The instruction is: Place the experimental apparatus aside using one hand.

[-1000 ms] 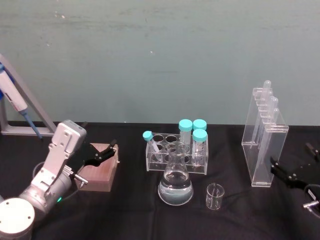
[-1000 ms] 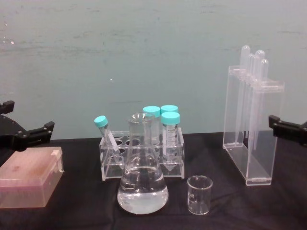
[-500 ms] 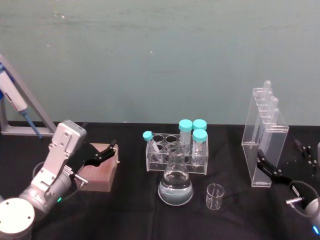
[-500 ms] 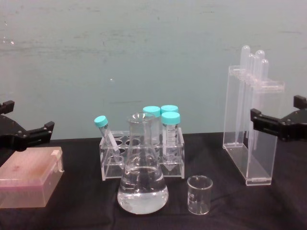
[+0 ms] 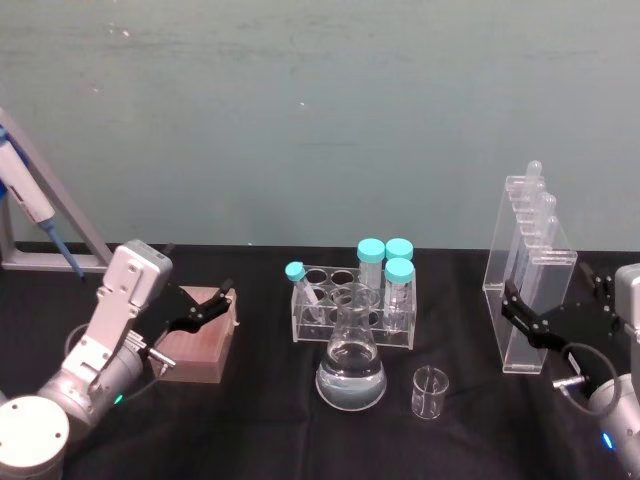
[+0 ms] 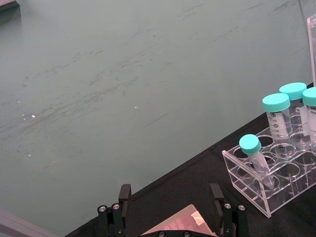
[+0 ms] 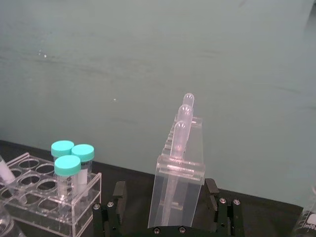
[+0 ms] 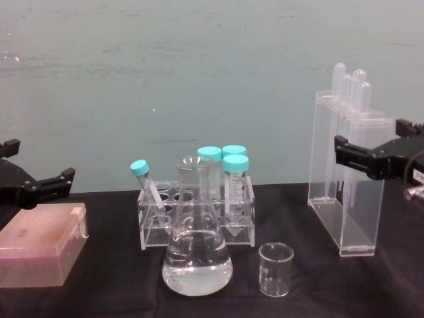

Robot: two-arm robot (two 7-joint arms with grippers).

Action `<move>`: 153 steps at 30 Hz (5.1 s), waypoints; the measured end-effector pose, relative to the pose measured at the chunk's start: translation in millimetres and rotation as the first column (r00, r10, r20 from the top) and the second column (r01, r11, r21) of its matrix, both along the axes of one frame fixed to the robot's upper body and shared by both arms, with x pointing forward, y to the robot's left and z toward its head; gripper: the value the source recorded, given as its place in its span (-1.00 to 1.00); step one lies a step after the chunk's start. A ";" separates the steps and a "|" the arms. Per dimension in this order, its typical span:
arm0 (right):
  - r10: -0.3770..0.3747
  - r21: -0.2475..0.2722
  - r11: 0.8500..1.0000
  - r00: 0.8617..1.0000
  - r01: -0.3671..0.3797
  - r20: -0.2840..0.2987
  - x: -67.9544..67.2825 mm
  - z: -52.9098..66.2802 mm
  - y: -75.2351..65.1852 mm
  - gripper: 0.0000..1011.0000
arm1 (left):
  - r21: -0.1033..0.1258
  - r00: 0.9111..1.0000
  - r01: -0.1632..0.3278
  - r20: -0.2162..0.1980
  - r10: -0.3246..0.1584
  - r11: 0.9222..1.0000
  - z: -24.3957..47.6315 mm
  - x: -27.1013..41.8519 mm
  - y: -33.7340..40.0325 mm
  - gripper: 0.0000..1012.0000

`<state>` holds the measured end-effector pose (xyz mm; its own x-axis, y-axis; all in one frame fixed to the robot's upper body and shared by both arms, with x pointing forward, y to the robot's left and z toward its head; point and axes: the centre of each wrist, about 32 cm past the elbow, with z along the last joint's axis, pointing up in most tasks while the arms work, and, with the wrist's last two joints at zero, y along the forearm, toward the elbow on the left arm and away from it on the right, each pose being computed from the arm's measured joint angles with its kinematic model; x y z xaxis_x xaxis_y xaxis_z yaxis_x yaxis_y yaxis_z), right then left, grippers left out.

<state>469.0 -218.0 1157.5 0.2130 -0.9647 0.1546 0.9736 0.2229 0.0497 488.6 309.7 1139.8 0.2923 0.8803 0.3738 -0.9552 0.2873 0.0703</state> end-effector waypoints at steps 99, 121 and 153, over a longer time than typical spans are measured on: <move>-0.079 0.097 0.992 0.996 0.076 0.031 53.6 -1.4 18.4 0.98 | 0.000 1.000 0.000 0.000 0.000 1.000 0.0 0.0 0.0 0.98; -0.067 0.095 0.993 0.997 0.064 0.028 60.2 -2.5 18.1 0.98 | 0.000 1.000 0.000 0.000 0.000 1.000 0.0 0.0 0.0 0.98; -0.065 0.096 0.993 0.997 0.062 0.029 60.3 -2.4 18.0 0.91 | 0.000 1.000 0.000 0.000 0.000 1.000 0.0 0.0 0.0 0.98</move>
<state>529.2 -200.1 1155.1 0.1469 -0.9869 0.0669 0.9833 0.1530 0.0988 488.6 309.7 1139.8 0.2923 0.8803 0.3738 -0.9552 0.2873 0.0703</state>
